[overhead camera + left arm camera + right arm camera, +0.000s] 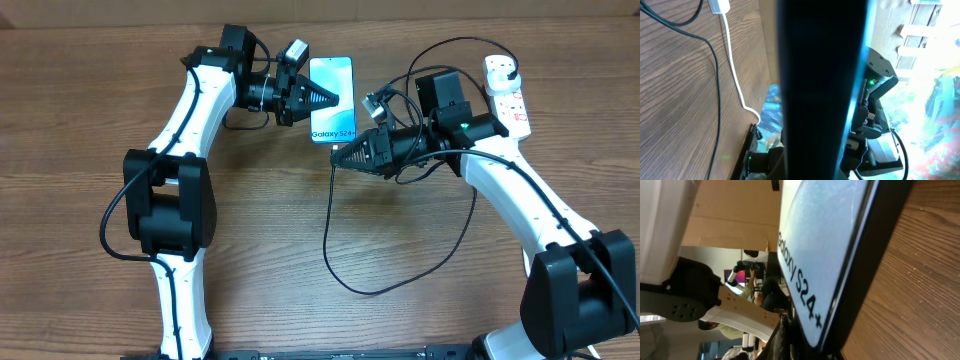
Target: Plug charger to phone and switch on socket
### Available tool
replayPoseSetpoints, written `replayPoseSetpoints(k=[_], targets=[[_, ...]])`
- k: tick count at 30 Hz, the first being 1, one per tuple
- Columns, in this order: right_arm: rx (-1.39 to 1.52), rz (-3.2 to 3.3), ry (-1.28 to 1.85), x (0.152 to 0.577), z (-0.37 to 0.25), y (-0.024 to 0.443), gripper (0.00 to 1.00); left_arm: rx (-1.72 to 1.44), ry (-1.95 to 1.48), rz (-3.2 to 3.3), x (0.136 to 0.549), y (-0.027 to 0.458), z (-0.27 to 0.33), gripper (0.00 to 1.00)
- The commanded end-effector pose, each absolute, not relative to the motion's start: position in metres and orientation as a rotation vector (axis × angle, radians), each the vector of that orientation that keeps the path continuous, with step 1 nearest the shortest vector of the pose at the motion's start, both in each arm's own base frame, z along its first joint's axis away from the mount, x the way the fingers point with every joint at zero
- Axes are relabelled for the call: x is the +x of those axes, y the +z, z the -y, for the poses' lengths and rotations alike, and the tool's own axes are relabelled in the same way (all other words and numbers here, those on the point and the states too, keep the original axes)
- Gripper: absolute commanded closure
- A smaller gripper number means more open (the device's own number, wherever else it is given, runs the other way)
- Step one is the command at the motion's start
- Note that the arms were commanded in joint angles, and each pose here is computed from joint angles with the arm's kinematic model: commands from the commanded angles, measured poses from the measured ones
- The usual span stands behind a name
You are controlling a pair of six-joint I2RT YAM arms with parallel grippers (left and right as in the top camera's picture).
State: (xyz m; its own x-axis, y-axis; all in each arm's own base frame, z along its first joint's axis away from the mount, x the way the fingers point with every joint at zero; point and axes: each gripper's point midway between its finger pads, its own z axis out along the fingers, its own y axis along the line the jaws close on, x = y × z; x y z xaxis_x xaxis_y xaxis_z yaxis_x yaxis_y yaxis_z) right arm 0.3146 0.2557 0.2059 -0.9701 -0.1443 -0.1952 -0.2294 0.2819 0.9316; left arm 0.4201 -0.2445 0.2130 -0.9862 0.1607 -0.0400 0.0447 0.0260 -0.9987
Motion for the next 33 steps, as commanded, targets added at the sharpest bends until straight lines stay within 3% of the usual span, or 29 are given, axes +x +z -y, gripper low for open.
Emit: replayPoseSetpoints(k=[1,33], targets=[[-0.381,-2.426,1.863,0.311,-0.257,0.213,0.96,-0.251,2.191,2.153,0.422,0.226,0.24,0.96],[-0.389,-2.434,1.845,0.311,-0.259,0.211,0.96,-0.232,2.158,2.126,0.416,0.226,0.25,0.96]])
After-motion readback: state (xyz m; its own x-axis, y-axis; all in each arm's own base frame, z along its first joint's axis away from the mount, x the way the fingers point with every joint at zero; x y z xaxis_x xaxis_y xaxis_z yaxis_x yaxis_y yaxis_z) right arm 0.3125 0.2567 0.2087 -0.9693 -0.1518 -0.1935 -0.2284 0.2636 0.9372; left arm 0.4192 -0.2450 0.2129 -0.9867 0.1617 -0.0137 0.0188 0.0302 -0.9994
